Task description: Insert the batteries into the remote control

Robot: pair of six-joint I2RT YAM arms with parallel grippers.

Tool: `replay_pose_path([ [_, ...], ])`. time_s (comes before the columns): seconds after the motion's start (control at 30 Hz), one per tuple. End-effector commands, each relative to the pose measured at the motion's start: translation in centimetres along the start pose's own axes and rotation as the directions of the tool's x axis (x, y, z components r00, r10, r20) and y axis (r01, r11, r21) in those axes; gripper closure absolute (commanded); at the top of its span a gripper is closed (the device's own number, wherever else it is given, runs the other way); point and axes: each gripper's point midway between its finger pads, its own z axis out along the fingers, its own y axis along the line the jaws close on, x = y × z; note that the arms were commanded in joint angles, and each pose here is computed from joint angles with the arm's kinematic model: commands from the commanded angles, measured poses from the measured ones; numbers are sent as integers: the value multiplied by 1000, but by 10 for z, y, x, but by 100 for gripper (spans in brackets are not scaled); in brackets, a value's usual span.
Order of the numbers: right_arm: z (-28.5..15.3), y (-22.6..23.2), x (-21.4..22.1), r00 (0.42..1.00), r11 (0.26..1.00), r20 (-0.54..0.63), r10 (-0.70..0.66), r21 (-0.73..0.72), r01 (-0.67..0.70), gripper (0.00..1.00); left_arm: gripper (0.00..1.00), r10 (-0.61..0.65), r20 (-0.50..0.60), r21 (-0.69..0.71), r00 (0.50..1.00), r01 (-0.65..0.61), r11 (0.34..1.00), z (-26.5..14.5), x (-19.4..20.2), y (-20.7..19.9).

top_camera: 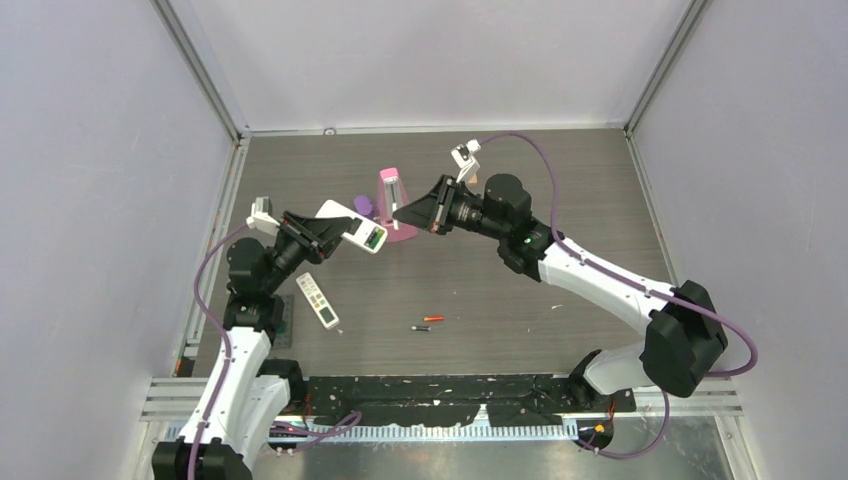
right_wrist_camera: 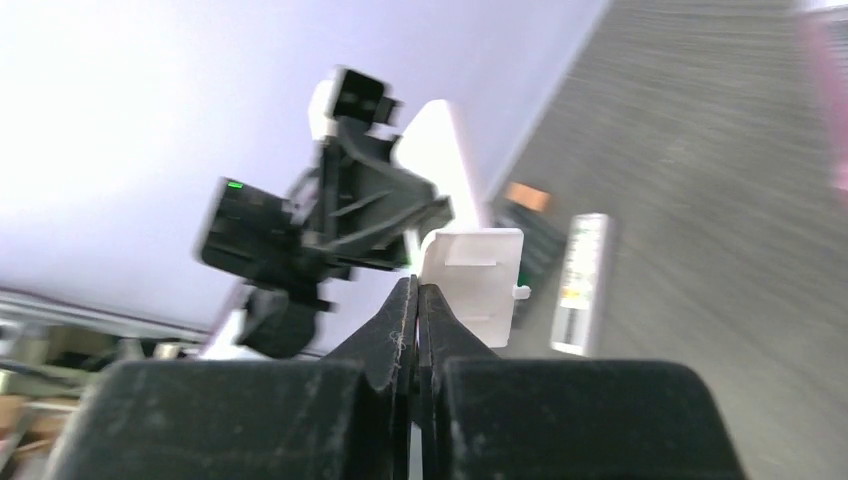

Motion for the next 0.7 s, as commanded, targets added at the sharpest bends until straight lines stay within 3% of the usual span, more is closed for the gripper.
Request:
replay_pose_path([
  [0.0, -9, 91, -34, 965, 945, 126, 230, -264, -191, 95, 100, -39, 60, 182, 997, 28, 983, -2, -11, -48],
  [0.17, -10, 123, -42, 918, 887, 156, 365, -359, -291, 95, 100, -85, 99, 240, 991, 59, 969, -5, -16, -68],
  [0.67, -2, 141, -41, 895, 863, 168, 413, -386, -326, 94, 100, -228, 124, 305, 966, 181, 935, -21, -18, -89],
])
